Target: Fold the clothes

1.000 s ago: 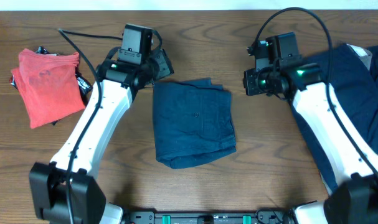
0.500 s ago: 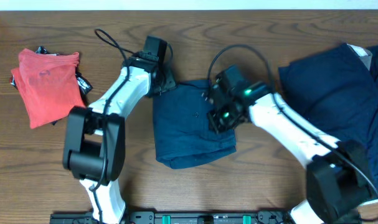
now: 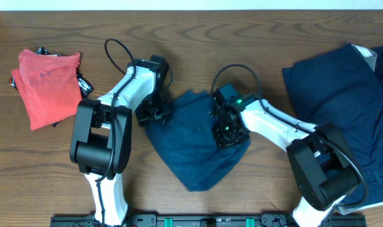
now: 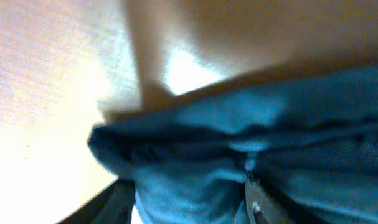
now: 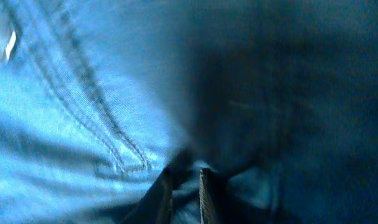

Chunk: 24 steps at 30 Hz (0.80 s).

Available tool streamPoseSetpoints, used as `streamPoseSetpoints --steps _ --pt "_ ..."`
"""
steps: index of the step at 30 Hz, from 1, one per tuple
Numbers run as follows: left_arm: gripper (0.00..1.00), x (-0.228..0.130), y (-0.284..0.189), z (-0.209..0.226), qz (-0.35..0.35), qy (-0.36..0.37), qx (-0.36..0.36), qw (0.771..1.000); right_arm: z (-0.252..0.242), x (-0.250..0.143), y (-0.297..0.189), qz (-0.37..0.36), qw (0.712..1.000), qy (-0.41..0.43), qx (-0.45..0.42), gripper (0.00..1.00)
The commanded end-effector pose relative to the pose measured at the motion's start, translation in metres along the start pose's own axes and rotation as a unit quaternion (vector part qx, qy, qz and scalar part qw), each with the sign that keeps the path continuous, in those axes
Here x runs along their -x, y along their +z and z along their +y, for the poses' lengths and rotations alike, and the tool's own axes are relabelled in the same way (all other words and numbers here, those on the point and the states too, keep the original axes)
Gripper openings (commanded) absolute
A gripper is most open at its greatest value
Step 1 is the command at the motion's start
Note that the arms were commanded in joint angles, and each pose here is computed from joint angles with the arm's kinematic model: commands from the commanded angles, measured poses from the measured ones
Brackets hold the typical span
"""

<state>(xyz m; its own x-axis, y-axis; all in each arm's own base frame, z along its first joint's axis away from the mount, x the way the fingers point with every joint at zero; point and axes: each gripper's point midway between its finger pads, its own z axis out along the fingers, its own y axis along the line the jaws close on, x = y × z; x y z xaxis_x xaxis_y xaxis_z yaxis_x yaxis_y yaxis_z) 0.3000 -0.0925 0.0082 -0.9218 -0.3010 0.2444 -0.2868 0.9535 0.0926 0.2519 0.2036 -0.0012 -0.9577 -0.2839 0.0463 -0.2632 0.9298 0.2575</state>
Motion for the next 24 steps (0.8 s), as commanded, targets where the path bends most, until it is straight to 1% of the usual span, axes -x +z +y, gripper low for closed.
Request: streamPoseSetpoints --steps 1,3,6,8,10,11,12,13,15,17,20,24 --pt "0.57 -0.029 0.007 -0.001 0.076 -0.001 -0.008 0.997 -0.085 0.027 -0.003 -0.063 0.983 0.056 -0.161 0.23" --pt "0.57 -0.047 0.002 -0.009 0.119 -0.005 -0.039 0.992 -0.096 0.050 -0.009 -0.103 0.980 0.040 -0.164 0.23" --pt "0.57 -0.059 -0.010 -0.025 0.142 0.011 -0.093 0.985 -0.100 0.072 -0.017 -0.139 0.979 0.023 -0.147 0.26" --pt "0.57 -0.059 -0.019 -0.028 0.133 0.014 -0.108 0.985 -0.099 0.076 -0.019 -0.144 0.979 0.022 -0.139 0.26" --pt "0.57 -0.054 -0.029 -0.032 0.104 0.022 -0.125 0.986 -0.099 0.076 -0.019 -0.144 0.979 0.022 -0.139 0.29" --pt "0.57 -0.046 -0.037 -0.037 0.075 0.034 -0.143 0.986 -0.099 0.075 -0.019 -0.142 0.980 0.021 -0.139 0.29" --pt "0.58 -0.042 -0.040 -0.040 0.060 0.043 -0.151 0.986 -0.098 0.075 -0.019 -0.142 0.980 0.021 -0.139 0.30" --pt "0.63 -0.034 -0.047 -0.046 0.033 0.059 -0.167 0.984 -0.098 0.074 -0.019 -0.141 0.980 0.020 -0.139 0.31" --pt "0.85 -0.020 -0.057 -0.055 -0.011 0.075 -0.190 0.979 -0.096 0.074 -0.018 -0.140 0.980 0.018 -0.139 0.34" --pt "0.98 -0.008 -0.061 -0.064 -0.040 0.082 -0.206 0.974 -0.095 0.074 -0.018 -0.140 0.981 0.017 -0.135 0.38" --pt "0.98 0.005 -0.061 -0.072 -0.063 0.091 -0.217 0.970 -0.093 0.074 -0.017 -0.139 0.981 0.016 -0.133 0.40" --pt "0.98 0.015 -0.053 -0.078 -0.070 0.093 -0.221 0.968 -0.093 0.074 -0.017 -0.139 0.981 0.016 -0.133 0.42"
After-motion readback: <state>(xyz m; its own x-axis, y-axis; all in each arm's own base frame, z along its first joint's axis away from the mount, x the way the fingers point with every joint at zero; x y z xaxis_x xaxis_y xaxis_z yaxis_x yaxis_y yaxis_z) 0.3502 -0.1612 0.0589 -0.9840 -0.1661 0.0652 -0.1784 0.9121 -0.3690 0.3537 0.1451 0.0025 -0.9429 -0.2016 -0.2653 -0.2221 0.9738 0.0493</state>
